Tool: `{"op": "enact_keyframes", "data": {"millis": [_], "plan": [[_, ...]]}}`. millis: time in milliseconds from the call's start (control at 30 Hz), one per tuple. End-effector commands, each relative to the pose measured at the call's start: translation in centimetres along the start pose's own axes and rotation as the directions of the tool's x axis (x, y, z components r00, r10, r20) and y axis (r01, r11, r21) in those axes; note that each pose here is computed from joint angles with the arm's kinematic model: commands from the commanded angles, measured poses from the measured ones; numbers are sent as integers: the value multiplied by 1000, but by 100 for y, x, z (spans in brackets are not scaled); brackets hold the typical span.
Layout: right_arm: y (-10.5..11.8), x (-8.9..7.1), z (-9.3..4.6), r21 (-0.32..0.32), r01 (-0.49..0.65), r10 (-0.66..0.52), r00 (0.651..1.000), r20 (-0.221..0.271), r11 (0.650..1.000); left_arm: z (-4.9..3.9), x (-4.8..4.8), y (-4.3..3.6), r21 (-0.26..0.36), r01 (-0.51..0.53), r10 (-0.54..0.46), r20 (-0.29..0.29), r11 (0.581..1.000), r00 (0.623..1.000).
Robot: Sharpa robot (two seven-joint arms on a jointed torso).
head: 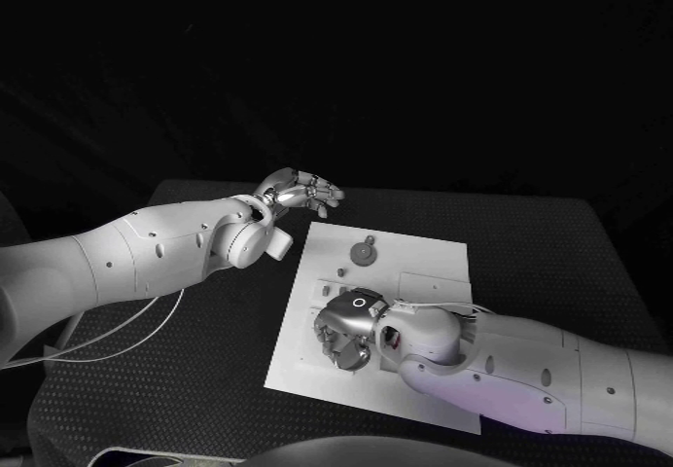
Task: Assemble the parts on the task board
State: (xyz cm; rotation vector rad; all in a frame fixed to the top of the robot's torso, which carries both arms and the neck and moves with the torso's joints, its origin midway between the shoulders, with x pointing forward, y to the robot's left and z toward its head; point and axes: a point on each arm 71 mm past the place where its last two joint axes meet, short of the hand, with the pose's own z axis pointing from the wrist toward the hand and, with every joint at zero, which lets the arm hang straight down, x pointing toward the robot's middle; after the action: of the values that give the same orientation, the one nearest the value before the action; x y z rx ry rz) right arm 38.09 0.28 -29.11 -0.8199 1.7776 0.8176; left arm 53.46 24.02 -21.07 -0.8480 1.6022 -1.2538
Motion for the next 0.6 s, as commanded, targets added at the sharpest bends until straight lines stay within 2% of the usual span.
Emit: {"op": "enact_keyframes", "data": {"millis": [33, 367, 600], "plan": [[-9, -14, -12, 2, -15, 14, 1000, 28, 1000, 3, 14, -14, 8, 8, -8, -13, 1000, 1000], [-55, -61, -129, 1, -78, 78, 992, 101, 997, 1, -9, -6, 5, 6, -6, -9, 1000, 1000], [-174, -243, -293, -17, -193, 193, 965, 179, 981, -1, -41, 5, 3, 4, -4, -2, 1000, 1000]]}}
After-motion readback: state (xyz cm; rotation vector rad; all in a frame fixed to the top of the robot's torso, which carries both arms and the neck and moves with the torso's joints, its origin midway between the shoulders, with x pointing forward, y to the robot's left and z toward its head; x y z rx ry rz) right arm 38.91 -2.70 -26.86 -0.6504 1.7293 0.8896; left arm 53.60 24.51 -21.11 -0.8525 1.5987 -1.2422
